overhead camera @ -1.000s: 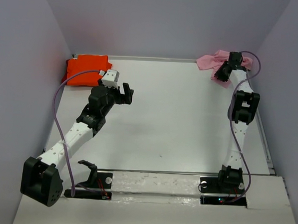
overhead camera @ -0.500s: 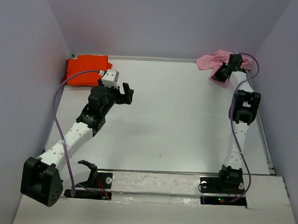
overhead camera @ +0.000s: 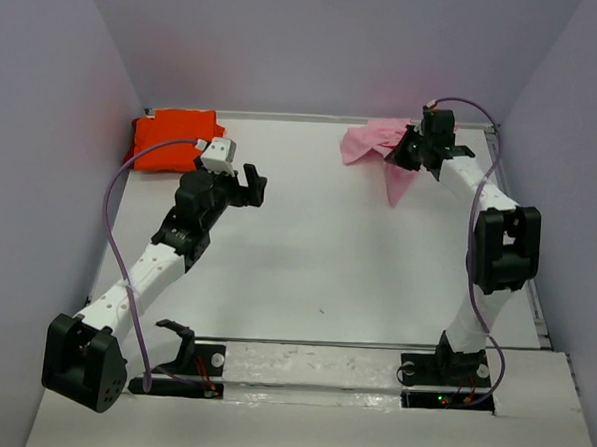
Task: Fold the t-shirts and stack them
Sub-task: Grab crumpled tshirt from the corner of the board with the right arm, then move the tshirt to the center of the board
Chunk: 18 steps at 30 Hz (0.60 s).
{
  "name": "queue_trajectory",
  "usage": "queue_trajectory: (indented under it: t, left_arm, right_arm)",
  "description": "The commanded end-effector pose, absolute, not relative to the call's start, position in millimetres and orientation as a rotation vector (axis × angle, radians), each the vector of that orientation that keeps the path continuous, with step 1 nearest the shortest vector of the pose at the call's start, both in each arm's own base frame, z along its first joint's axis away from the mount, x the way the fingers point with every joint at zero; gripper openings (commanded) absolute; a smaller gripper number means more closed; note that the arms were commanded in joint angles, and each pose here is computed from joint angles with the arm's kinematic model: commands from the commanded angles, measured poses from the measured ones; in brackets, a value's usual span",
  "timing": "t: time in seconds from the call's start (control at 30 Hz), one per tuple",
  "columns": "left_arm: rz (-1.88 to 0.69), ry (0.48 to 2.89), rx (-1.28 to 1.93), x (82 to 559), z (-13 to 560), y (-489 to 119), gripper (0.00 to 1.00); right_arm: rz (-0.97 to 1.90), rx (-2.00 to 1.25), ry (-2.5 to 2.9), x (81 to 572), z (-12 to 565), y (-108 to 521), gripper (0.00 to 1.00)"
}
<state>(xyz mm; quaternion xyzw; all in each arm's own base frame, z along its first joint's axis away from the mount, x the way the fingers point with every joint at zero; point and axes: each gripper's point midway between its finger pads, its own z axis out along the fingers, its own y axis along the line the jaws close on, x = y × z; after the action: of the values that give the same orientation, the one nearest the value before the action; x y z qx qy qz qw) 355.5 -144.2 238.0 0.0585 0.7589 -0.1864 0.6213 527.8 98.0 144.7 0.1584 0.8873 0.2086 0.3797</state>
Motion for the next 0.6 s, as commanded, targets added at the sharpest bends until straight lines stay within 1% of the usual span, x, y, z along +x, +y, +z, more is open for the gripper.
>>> queue_trajectory:
  t: [0.0, 0.03, 0.07, 0.1, 0.13, 0.17, 0.2, 0.23, 0.27, 0.3, 0.33, 0.4, 0.43, 0.57]
  left_arm:
    - [-0.453, 1.656, 0.128, 359.2, 266.1, -145.9, 0.96]
    - [-0.456, 1.658, 0.129, 359.2, 265.2, -146.5, 0.95]
    - [-0.458, 1.656, 0.128, 359.5, 265.4, -146.7, 0.96]
    - [-0.460, 1.658, 0.130, 359.7, 264.7, -147.7, 0.95]
    - [-0.461, 1.660, 0.132, 359.8, 264.1, -148.0, 0.96]
    - [-0.464, 1.664, 0.133, 360.3, 262.8, -148.8, 0.95]
    - [-0.463, 1.664, 0.134, 360.6, 262.6, -148.9, 0.96]
    - [-0.466, 1.667, 0.136, 360.4, 261.3, -149.5, 0.96]
    - [-0.465, 1.668, 0.135, 360.8, 261.1, -149.3, 0.96]
    - [-0.461, 1.669, 0.136, 361.0, 260.3, -148.6, 0.95]
    - [-0.460, 1.670, 0.137, 360.8, 259.9, -148.8, 0.95]
    - [-0.456, 1.669, 0.131, 361.3, 260.3, -147.9, 0.95]
    - [-0.455, 1.668, 0.132, 361.4, 260.3, -147.9, 0.95]
    - [-0.458, 1.671, 0.136, 361.8, 259.7, -148.9, 0.95]
  right_arm:
    - [0.646, 0.270, 2.199, 485.0, 172.0, 143.2, 0.00]
    - [0.661, 0.239, 2.174, 470.4, 187.9, 149.9, 0.00]
    - [0.676, 0.197, 2.186, 455.5, 187.8, 162.3, 0.00]
    - [0.671, 0.184, 2.196, 444.8, 185.7, 160.1, 0.00]
    - [0.668, 0.189, 2.244, 425.2, 168.6, 160.1, 0.00]
    - [0.691, 0.172, 2.251, 411.7, 166.6, 164.1, 0.00]
    - [0.717, 0.151, 2.213, 398.1, 181.1, 163.7, 0.00]
    - [0.713, 0.163, 2.258, 379.0, 162.3, 159.7, 0.00]
    - [0.725, 0.152, 2.230, 365.4, 172.8, 157.5, 0.00]
    - [0.728, 0.150, 2.241, 353.8, 170.1, 155.5, 0.00]
    - [0.734, 0.142, 2.279, 335.1, 154.9, 156.5, 0.00]
    - [0.759, 0.146, 2.294, 313.4, 149.9, 154.8, 0.00]
    - [0.794, 0.147, 2.298, 294.7, 145.6, 154.8, 0.00]
    - [0.827, 0.162, 2.317, 261.5, 135.7, 150.9, 0.00]
